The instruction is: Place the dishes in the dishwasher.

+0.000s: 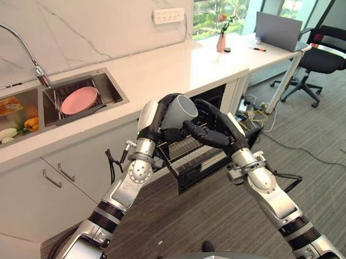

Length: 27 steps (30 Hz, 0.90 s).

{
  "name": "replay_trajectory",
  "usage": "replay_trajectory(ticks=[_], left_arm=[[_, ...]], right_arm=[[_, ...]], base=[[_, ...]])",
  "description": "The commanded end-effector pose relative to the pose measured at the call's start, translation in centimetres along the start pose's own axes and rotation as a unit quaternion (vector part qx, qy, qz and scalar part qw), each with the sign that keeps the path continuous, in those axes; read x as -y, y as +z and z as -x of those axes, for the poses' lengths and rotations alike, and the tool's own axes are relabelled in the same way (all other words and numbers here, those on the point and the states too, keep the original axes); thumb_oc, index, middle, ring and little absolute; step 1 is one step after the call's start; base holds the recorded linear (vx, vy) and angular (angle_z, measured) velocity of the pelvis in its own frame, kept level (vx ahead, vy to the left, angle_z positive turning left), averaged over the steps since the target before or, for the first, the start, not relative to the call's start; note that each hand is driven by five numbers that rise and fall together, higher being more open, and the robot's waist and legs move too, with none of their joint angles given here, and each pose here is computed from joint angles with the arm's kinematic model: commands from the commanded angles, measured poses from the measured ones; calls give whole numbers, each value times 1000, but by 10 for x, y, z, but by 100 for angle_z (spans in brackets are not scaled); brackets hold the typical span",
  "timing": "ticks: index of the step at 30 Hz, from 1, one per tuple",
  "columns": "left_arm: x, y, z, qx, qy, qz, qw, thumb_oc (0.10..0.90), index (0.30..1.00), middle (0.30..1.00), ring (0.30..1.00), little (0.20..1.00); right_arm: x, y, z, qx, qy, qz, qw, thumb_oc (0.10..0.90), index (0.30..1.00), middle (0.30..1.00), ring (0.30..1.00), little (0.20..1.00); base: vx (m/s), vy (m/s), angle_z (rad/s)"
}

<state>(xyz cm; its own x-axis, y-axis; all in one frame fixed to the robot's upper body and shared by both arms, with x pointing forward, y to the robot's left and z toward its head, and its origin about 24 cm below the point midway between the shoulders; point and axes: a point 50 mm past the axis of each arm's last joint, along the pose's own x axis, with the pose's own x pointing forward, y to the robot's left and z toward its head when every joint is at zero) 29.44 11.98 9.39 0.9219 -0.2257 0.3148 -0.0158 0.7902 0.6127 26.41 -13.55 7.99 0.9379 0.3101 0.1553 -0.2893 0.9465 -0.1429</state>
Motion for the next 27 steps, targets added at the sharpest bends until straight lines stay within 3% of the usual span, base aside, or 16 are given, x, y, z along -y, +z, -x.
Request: replay_trajectory(ticks=[1, 13, 27], left_arm=[[-10, 51, -35, 138, 22, -23, 990, 400, 300, 300, 300, 300], [1, 44, -34, 112, 15, -33, 993, 400, 300, 300, 300, 300], [8, 38, -38, 85, 1, -56, 995, 400, 300, 300, 300, 300]], right_arm=[[-3, 52, -27, 132, 1, -32, 991, 800, 900, 900, 900, 900], [-12, 52, -29, 125, -17, -70, 989, 800, 900, 900, 900, 900], [-26, 59, -38, 111, -3, -2, 994, 800, 900, 900, 900, 900]], base=[[6, -3, 5], [3, -1, 1], [0, 0, 0]])
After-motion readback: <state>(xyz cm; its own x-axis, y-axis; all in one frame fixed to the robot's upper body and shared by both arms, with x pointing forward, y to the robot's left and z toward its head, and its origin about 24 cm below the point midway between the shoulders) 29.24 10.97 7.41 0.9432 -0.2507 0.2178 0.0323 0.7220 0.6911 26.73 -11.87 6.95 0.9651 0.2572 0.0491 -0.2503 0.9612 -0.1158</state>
